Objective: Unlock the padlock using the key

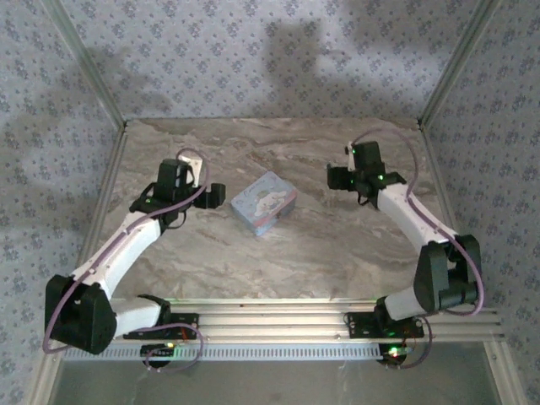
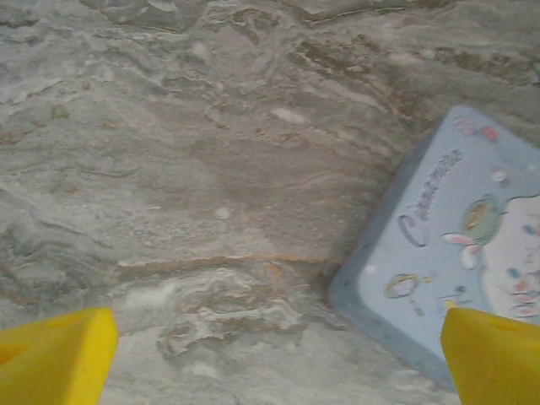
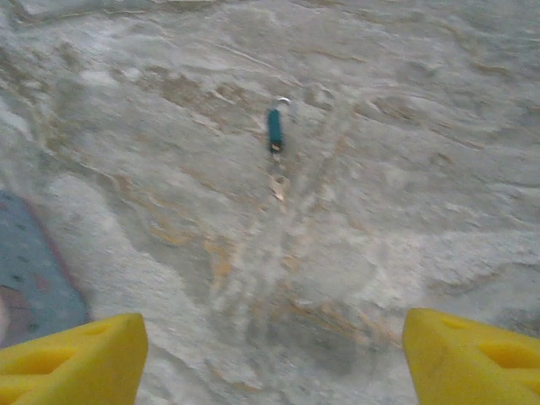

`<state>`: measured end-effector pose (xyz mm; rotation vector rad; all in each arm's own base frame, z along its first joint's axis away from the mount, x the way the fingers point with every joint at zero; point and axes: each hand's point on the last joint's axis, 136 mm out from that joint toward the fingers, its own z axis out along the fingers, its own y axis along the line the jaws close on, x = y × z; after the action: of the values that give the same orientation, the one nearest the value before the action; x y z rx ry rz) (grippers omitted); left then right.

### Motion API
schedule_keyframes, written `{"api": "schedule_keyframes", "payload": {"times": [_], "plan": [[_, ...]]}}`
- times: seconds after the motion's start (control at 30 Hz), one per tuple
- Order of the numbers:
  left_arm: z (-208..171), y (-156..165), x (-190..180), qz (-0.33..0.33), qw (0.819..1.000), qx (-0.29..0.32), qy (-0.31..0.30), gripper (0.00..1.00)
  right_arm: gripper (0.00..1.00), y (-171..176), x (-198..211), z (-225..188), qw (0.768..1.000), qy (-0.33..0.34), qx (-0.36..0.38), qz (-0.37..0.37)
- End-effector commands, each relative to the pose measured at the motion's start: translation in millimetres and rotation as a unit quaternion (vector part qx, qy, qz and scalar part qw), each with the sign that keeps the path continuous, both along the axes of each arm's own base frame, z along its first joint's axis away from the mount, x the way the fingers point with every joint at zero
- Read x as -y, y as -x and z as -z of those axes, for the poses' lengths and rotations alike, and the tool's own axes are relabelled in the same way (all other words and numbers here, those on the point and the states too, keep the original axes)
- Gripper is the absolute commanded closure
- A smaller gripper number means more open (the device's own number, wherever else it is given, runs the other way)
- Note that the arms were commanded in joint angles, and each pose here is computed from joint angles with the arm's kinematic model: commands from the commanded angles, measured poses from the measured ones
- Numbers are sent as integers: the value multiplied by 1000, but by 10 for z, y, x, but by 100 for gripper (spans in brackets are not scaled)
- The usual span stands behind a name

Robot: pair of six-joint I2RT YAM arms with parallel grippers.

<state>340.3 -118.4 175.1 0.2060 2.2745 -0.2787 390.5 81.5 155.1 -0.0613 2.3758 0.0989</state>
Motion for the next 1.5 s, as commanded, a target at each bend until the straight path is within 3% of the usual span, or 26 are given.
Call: {"api": "schedule_keyframes", "payload": {"times": [0.0,0.1,0.2,0.37,0.57,0.73,0.9,1.07,1.17,1.23,1.27,1.47], "plan": [[-222,-139,-290,-38,995,85,-41,2,15,23,287,-91,996,37,57,60],[-174,-133,-591,-85,988,107,-69,2,10,192,472,-78,991,64,82,86],[-78,-38,-648,-67,983,144,-95,2,0,372,602,-42,982,95,141,85],[84,-25,-946,-127,973,157,-109,2,0,617,900,96,966,94,207,120],[268,-36,-1062,-135,967,196,-86,2,0,640,1121,113,951,59,277,122],[239,-97,-1192,-150,956,242,-72,2,0,513,1199,294,950,34,283,126],[354,-202,-1193,-144,956,251,-59,2,0,314,1121,415,955,34,277,100],[613,-344,-1096,-114,966,224,-61,2,0,219,1089,568,954,46,281,98],[788,-450,-1092,-111,972,198,-67,2,0,138,1166,625,959,70,244,126],[834,-529,-1165,-125,972,188,-60,2,0,58,1232,659,962,85,212,151],[862,-551,-1200,-130,976,165,-56,2,0,72,1235,657,961,81,218,150],[865,-571,-1261,-142,975,163,-47,2,0,70,1234,657,960,87,218,151]]}}
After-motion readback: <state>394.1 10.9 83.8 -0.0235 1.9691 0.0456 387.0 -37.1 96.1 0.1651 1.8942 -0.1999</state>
